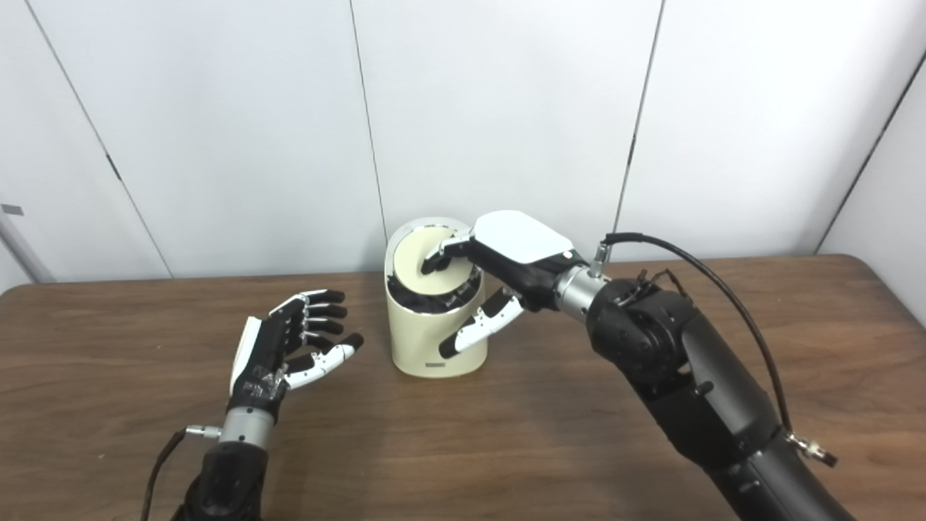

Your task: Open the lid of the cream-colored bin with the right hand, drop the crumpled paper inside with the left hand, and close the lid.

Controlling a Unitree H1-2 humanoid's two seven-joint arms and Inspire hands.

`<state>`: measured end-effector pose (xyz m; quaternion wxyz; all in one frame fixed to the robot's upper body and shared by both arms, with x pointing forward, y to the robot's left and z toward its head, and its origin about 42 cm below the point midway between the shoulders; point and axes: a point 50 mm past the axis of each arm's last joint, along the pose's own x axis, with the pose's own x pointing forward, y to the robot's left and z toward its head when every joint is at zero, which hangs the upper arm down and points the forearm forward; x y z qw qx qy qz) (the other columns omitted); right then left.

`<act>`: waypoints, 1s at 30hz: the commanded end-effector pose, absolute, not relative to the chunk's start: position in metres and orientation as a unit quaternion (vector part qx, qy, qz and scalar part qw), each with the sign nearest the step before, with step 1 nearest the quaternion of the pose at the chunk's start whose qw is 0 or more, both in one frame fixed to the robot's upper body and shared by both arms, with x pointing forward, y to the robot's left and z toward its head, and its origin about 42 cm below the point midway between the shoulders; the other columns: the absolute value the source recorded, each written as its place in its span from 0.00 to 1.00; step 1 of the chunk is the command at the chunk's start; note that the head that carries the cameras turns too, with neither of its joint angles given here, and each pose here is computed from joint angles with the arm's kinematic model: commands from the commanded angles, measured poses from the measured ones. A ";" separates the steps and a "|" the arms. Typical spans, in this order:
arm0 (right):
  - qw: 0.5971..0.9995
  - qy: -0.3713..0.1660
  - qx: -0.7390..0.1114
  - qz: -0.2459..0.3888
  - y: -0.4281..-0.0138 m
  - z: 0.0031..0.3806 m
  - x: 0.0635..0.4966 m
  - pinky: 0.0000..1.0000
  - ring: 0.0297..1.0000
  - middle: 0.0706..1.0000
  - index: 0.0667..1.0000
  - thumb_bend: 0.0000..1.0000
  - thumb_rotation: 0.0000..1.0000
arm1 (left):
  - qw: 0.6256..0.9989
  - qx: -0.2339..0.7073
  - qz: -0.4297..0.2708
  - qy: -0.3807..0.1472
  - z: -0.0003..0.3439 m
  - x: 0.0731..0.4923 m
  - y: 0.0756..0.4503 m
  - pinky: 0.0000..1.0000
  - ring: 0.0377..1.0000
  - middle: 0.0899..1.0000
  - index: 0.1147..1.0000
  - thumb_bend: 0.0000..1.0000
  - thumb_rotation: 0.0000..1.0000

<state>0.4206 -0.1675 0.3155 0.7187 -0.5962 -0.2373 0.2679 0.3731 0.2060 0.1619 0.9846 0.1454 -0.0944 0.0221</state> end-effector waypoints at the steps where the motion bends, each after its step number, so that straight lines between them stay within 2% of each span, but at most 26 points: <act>1: 0.684 -0.244 -0.619 0.299 -0.166 0.314 0.420 0.88 0.84 0.69 0.70 0.81 0.50 | 0.980 0.143 0.026 -0.133 0.186 0.381 0.202 0.52 0.60 0.63 0.66 0.65 0.10; 7: 0.642 -0.263 -0.645 0.319 -0.169 0.311 0.417 0.92 0.86 0.67 0.68 0.82 0.48 | 0.980 0.141 0.026 -0.135 0.188 0.382 0.202 0.51 0.59 0.63 0.65 0.65 0.09; 12: 0.582 -0.289 -0.679 0.341 -0.169 0.309 0.418 0.90 0.85 0.66 0.66 0.82 0.48 | 0.980 0.142 0.027 -0.137 0.189 0.382 0.202 0.51 0.59 0.63 0.65 0.65 0.08; 20: 0.558 -0.289 -0.695 0.350 -0.170 0.306 0.418 0.93 0.85 0.67 0.66 0.81 0.51 | 0.980 0.144 0.027 -0.135 0.191 0.382 0.203 0.52 0.59 0.63 0.65 0.66 0.09; 25: 0.584 -0.291 -0.680 0.334 -0.171 0.311 0.419 0.94 0.86 0.67 0.67 0.81 0.51 | 0.980 0.145 0.027 -0.136 0.190 0.382 0.202 0.51 0.59 0.62 0.65 0.66 0.08; 27: 0.635 -0.291 -0.647 0.306 -0.174 0.320 0.421 0.94 0.85 0.69 0.69 0.79 0.50 | 0.980 0.145 0.027 -0.134 0.189 0.382 0.202 0.51 0.59 0.62 0.64 0.66 0.08; 30: 0.687 -0.284 -0.612 0.271 -0.176 0.331 0.423 0.92 0.88 0.72 0.72 0.76 0.52 | 0.980 0.145 0.026 -0.133 0.188 0.382 0.202 0.51 0.59 0.62 0.65 0.66 0.08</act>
